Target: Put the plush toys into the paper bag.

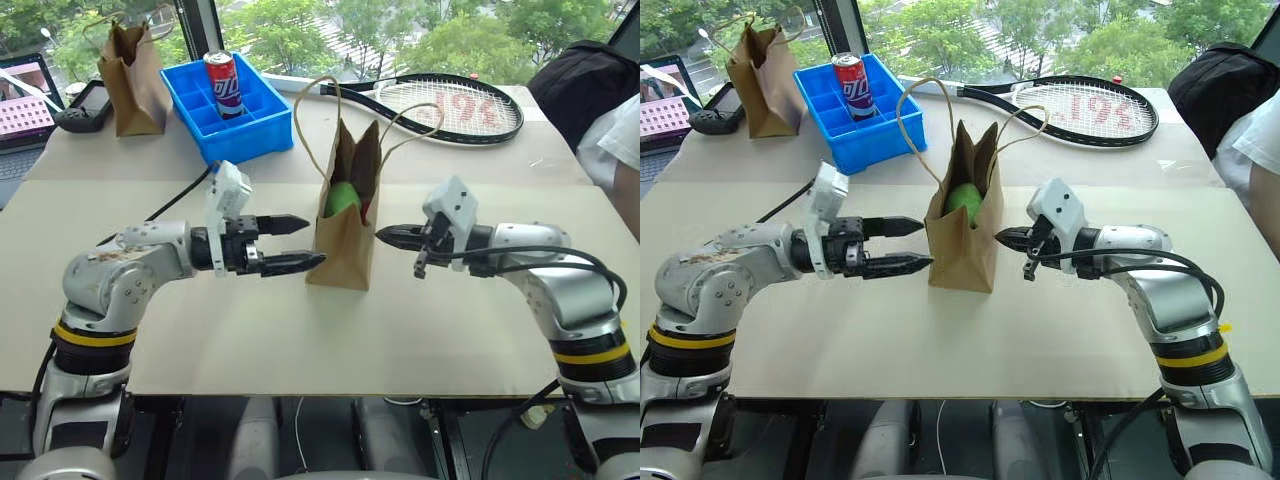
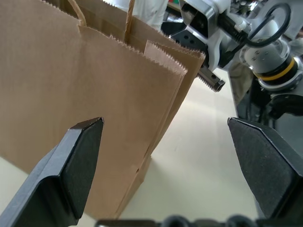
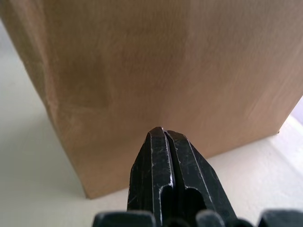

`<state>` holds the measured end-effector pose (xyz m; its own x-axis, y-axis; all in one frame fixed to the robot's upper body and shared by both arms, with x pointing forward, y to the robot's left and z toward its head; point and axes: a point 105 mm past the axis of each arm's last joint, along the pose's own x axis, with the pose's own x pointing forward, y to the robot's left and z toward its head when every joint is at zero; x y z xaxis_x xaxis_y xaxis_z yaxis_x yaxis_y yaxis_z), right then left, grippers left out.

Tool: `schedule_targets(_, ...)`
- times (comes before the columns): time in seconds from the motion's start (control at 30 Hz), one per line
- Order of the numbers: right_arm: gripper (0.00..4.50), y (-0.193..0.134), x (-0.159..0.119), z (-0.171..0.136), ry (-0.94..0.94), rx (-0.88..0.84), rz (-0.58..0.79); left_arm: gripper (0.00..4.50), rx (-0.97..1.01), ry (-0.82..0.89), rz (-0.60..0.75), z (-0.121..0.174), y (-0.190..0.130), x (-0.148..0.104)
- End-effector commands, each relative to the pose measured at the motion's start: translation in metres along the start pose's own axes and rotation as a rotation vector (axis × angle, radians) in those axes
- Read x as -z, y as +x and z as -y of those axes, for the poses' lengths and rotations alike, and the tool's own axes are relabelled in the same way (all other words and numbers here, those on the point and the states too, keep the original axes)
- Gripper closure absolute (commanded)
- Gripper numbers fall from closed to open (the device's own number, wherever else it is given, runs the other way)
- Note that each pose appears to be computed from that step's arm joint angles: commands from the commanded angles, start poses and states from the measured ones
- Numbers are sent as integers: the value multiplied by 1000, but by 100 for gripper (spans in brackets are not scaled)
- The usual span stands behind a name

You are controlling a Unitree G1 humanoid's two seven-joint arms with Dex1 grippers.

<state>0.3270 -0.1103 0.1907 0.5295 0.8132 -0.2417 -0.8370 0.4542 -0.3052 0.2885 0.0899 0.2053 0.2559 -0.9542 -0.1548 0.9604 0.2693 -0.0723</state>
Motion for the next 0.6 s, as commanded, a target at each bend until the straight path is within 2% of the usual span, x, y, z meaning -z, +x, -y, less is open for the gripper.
schedule_targets(0.03,449,10,-16,-12,-39,-46,69,0,-10,83,-3,7,10,-8)
schedule_targets(0.17,449,19,-21,-19,-27,-56,101,0,-53,79,7,0,14,-10)
schedule_targets(0.47,449,34,-25,-35,11,-69,147,0,-254,-15,68,-37,9,-22)
schedule_targets(0.57,450,38,-26,-39,19,-74,158,81,-263,-33,77,-39,9,-23)
schedule_targets(0.6,450,40,-27,-40,23,-74,163,121,-267,-36,79,-39,10,-23)
